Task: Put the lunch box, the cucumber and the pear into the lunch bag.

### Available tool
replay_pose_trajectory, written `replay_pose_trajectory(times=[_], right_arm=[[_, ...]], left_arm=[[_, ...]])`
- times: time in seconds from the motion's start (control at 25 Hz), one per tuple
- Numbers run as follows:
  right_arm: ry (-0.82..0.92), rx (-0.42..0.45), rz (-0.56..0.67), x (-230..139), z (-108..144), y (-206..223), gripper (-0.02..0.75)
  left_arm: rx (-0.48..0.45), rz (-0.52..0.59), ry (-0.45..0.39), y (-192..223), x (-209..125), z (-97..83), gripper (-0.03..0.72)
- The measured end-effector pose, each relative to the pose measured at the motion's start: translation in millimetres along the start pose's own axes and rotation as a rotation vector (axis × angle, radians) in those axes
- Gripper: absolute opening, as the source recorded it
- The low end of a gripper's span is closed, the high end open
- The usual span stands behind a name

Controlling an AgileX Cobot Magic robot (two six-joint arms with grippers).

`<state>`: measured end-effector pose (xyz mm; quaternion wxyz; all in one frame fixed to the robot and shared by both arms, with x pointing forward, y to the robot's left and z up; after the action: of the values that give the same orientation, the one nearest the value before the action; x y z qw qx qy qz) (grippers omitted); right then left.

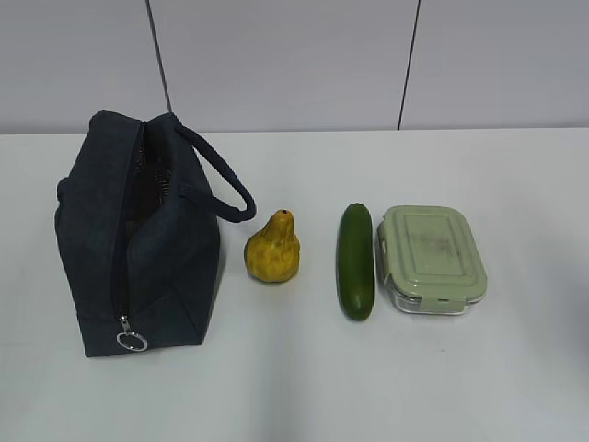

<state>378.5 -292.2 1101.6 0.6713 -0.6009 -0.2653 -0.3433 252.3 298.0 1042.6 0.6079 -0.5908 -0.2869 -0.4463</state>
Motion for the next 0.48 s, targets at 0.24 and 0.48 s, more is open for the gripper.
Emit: replay_pose_trajectory(times=[0.24, 0.48], right_arm=[[-0.011, -0.023, 0.060, 54.1, 6.4, 31.0, 0.530], [-0.061, -0.097, 0.169, 83.5, 2.9, 76.5, 0.530]], left_arm=[[0.000, 0.000, 0.000, 0.0, 0.0, 0.0, 0.242], [0.000, 0.000, 0.000, 0.0, 0.0, 0.0, 0.242]])
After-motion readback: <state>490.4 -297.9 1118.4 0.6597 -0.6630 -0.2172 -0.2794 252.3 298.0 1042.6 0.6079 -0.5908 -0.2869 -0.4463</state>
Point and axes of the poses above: a point on each arm's last joint axis where the gripper is mounted, y pointing out along that axis toward the gripper, z along the wrist's bending axis when the last joint is at zero, x = y × z, the point moved 3 cm from there along y, pointing out along that axis toward the gripper, and after that the axes turned 9 degrees about y, right-handed, at the moved point
